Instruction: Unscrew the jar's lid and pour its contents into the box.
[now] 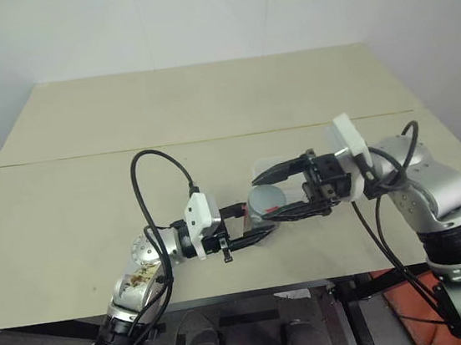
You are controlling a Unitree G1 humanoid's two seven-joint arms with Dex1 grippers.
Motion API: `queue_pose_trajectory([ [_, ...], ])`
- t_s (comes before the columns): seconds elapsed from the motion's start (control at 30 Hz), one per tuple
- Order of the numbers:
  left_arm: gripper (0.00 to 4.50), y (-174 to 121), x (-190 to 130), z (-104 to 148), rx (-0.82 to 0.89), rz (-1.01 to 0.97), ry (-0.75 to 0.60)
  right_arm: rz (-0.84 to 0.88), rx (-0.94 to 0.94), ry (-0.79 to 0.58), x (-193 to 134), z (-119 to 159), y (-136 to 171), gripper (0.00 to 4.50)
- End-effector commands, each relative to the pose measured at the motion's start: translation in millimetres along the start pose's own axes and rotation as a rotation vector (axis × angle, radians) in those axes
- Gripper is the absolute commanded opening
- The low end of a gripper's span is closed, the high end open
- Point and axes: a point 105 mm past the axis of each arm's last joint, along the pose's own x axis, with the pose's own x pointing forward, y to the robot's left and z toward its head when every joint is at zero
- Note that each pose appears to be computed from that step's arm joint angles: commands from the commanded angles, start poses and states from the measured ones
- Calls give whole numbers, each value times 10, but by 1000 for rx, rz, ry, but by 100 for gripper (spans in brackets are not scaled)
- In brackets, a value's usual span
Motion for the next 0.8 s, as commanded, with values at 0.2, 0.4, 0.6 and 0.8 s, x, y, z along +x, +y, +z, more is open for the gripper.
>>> queue_pose_trajectory([
  [0.2,193,-28,39,189,81,-15,-79,15,-58,-39,-107,8,-65,273],
  [0.4,193,-20,22,135,71,14,-87,-23,-116,-98,-162,105,-71,447],
  [0.6,193,75,-42,61,75,94,-70,-283,-155,-43,-294,133,-206,447],
  [0.8,193,402,-71,53,115,331,-93,-555,-133,-47,-379,246,-270,447],
])
